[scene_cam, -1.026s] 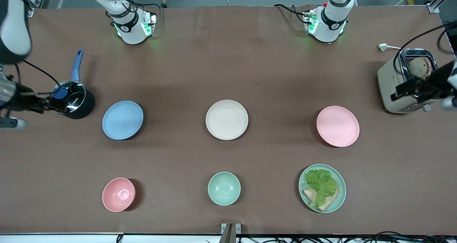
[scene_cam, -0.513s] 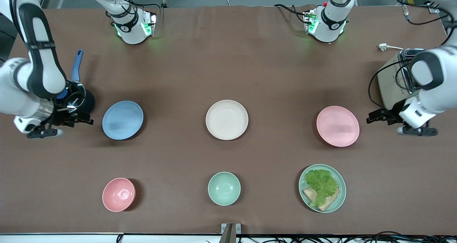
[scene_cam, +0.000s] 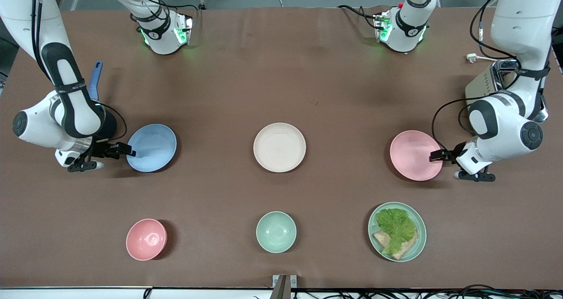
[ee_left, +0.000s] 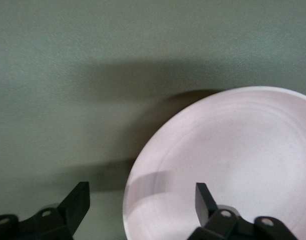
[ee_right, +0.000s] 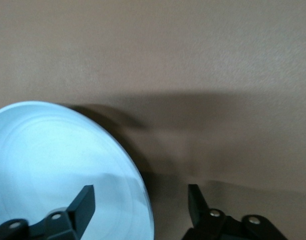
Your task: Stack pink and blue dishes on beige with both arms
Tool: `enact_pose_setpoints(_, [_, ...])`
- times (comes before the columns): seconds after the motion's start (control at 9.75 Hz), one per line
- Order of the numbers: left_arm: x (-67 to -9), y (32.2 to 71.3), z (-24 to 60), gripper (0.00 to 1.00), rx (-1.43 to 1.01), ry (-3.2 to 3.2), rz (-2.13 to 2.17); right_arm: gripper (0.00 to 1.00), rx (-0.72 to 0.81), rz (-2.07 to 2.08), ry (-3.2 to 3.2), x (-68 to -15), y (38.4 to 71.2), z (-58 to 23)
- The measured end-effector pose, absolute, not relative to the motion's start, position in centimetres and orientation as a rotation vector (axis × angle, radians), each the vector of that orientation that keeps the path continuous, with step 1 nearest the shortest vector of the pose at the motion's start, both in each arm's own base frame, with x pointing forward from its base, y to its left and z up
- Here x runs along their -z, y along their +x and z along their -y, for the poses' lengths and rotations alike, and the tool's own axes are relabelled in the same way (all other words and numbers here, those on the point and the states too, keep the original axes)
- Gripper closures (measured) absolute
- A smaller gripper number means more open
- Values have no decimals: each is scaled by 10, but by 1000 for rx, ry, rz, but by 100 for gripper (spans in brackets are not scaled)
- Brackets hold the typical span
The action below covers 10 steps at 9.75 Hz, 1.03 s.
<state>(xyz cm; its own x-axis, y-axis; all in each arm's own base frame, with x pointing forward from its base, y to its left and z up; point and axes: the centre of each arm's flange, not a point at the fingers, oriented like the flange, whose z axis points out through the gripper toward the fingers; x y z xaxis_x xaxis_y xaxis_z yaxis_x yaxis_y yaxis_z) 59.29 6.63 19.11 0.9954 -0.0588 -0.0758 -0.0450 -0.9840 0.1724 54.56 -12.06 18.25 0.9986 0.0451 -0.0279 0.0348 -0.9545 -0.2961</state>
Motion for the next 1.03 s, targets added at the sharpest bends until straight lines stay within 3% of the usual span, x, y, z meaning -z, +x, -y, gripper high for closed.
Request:
enact_pose_setpoints(0.1, [-191,593,-66,21,113,2953,60,38,-54,57,-2839,-181,544,120])
enact_pose_setpoints(0.21, [-191,593,-66,25,112,2951,56,41,-59,55,-2838,-180,543,120])
enact_pose_setpoints(0.41, [-190,593,-65,58,114,2950,56,46,-78,52,-2834,-175,538,119])
enact_pose_setpoints(0.62, [-197,597,-65,87,97,2950,62,81,-82,25,-2828,-170,535,121])
enact_pose_setpoints(0.72, [-211,601,-64,95,85,2942,70,90,-87,12,-2809,-173,535,122])
enact_pose_setpoints(1.03, [-290,607,-7,95,49,2873,151,93,-161,22,-2726,-189,545,125])
